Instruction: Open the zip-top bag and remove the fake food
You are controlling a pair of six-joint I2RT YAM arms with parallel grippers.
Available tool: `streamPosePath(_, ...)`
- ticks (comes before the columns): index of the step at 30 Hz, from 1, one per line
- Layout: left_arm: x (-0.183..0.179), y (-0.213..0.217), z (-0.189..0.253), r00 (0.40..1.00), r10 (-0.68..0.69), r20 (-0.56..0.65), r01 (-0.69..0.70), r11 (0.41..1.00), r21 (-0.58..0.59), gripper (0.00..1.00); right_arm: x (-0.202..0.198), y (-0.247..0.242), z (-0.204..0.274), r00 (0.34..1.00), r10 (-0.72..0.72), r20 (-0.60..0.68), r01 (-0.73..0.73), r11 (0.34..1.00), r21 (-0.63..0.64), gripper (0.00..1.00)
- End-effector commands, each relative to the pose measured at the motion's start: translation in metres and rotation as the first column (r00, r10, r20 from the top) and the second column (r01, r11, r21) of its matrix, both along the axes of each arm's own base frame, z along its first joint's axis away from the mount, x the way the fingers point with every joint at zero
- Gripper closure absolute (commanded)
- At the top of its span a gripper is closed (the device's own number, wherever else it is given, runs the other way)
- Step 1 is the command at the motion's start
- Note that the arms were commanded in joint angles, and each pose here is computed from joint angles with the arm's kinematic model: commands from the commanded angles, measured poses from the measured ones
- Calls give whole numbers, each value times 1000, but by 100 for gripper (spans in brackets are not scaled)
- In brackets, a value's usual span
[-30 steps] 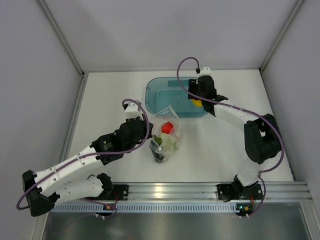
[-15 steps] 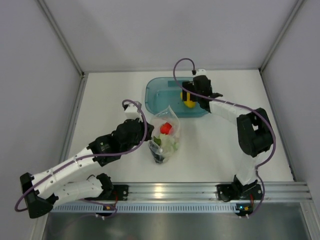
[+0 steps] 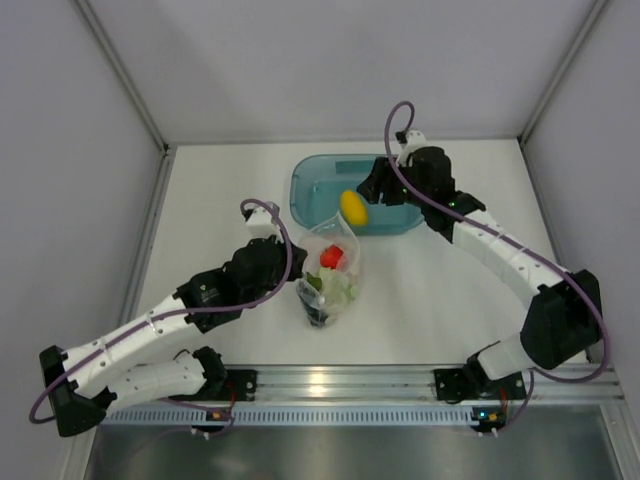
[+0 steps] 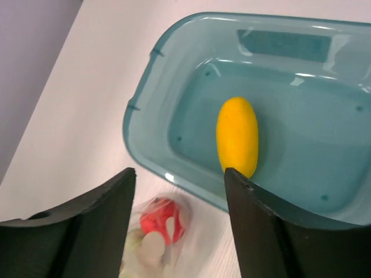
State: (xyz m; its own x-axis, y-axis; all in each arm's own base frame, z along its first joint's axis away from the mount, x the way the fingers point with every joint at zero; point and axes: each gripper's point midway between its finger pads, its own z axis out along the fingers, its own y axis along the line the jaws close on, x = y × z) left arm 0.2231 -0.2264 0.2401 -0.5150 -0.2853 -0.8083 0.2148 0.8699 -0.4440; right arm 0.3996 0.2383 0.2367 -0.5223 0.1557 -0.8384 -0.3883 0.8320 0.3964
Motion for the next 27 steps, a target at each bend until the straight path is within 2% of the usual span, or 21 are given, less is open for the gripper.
streamPosePath(1,6,1,30,998,49,39,-46,995,-86,100,-58,31,17,991,137,-8,-137,990,32,40)
streamPosePath(6,7,0,31,998,59,35,-55,994,-98,100,-106,56,25,977,208,38,-208,978,-3,51)
streamPosePath(10,7,-5,32,999,46,25,-43,993,-106,100,-144,87,31,948,310,66,-311,950,4,54)
streamPosePath(20,8,-8,33,998,59,13,-57,991,-124,100,-161,107,-7,958,286,30,-282,955,-93,59)
streamPosePath(24,11,-12,28,999,54,1,-53,992,-111,100,-162,95,6,974,216,71,-210,974,-79,62)
streamPosePath(27,11,-13,28,998,57,-2,-56,992,-112,100,-166,92,21,971,215,104,-209,976,-68,62)
